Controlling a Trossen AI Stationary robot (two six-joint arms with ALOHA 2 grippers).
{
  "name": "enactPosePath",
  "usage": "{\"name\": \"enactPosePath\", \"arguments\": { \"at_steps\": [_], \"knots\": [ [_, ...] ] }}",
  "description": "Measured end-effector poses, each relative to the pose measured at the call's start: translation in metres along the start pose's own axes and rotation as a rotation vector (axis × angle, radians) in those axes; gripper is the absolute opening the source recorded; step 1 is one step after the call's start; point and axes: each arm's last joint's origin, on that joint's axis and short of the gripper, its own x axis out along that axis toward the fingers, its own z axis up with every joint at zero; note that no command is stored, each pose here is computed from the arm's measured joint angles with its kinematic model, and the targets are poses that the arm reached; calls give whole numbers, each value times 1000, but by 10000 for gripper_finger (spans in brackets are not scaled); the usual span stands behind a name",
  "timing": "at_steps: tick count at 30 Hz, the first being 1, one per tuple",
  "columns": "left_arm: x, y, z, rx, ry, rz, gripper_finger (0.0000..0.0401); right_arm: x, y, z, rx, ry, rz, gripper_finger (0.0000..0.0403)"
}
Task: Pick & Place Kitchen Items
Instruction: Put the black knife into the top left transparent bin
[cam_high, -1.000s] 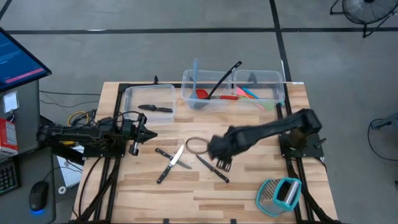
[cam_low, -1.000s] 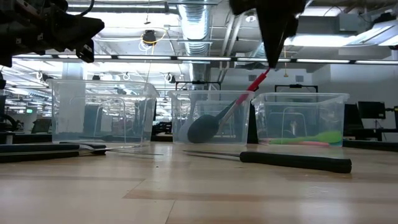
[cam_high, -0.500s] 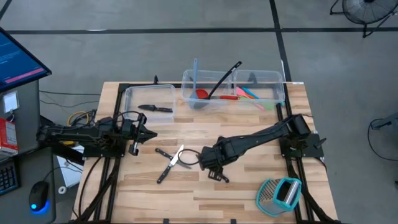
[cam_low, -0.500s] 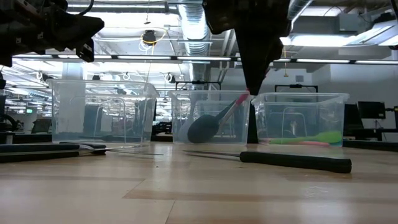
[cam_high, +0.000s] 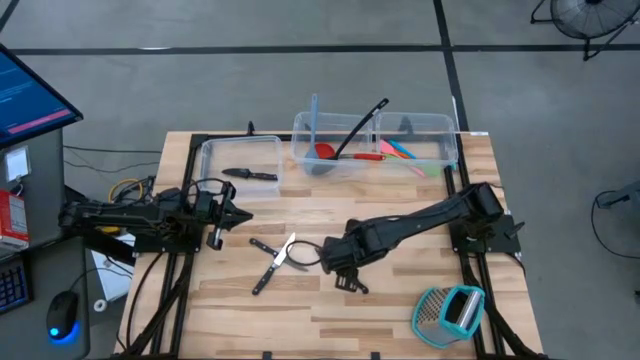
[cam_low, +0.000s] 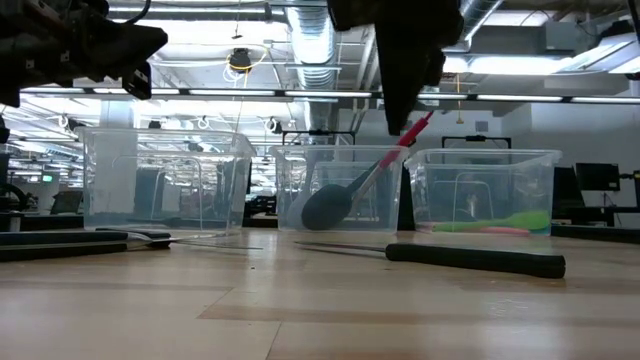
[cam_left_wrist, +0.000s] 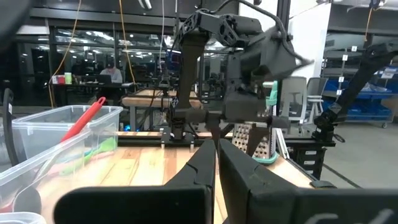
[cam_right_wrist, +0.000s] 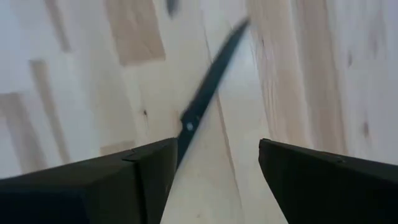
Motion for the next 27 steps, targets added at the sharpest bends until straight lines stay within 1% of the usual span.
{"name": "enactPosePath", "arguments": {
  "at_steps": [3, 8, 14, 22, 25, 27],
  "knots": [
    [0, 0, 1, -64, -15, -1, 2, -18, -3, 0, -23, -66, -6, 221],
    [0, 0, 8, -187, -79, -12, 2, -56, -14, -4, -6, -185, -26, 221],
    [-1, -1, 20, -338, -206, -51, 2, -89, -23, -11, 20, -279, -28, 221],
    [-9, -3, 42, -319, -443, -109, 2, -112, -22, -23, 4, -323, -3, 221],
    [-12, -3, 48, -317, -511, -105, 2, -119, -22, -27, -25, -345, 0, 221],
    [-13, -3, 50, -340, -544, -91, 2, -127, -22, -31, -51, -367, 0, 221]
  ]
}}
